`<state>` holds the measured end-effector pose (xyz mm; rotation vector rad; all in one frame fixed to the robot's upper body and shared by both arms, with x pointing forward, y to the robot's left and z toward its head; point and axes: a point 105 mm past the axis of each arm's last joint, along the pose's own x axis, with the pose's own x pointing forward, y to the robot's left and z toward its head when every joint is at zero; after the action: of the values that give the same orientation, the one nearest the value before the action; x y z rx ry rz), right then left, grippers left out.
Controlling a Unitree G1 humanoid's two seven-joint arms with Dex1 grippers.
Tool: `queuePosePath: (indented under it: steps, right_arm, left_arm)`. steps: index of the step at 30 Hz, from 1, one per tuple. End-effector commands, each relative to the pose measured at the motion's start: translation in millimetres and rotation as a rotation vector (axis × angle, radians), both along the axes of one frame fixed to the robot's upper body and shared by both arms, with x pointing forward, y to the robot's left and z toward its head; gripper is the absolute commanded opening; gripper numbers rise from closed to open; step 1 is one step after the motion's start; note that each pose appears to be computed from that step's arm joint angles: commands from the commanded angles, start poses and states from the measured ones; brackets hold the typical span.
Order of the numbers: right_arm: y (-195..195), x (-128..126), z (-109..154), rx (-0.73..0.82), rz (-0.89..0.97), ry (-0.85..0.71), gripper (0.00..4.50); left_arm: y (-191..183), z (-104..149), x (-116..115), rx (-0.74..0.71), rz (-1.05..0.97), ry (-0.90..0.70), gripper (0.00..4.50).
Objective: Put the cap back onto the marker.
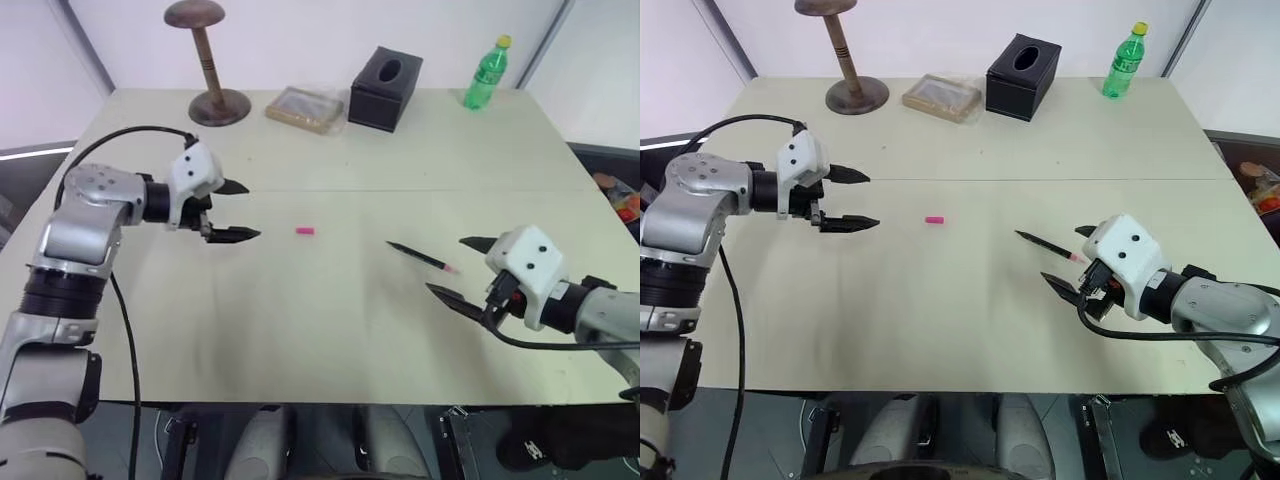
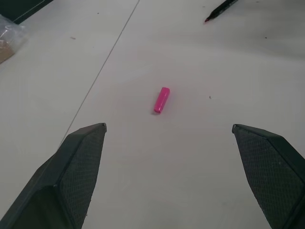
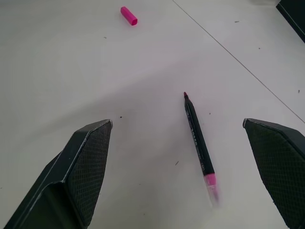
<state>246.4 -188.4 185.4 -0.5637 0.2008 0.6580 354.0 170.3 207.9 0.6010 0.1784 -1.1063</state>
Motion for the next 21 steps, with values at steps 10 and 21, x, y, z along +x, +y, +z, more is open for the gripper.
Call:
queuePosePath:
  steps: [10, 21]
  right_arm:
    - [6, -3, 14, -0.021, 0.012, -0.054, 4.5]
    - [4, -4, 13, -0.029, -0.01, -0.051, 4.5]
  left_arm:
    - [-18, 5, 4, -0.032, -0.048, -0.034, 4.43]
    - [-28, 1, 5, -0.038, -0.062, -0.036, 4.43]
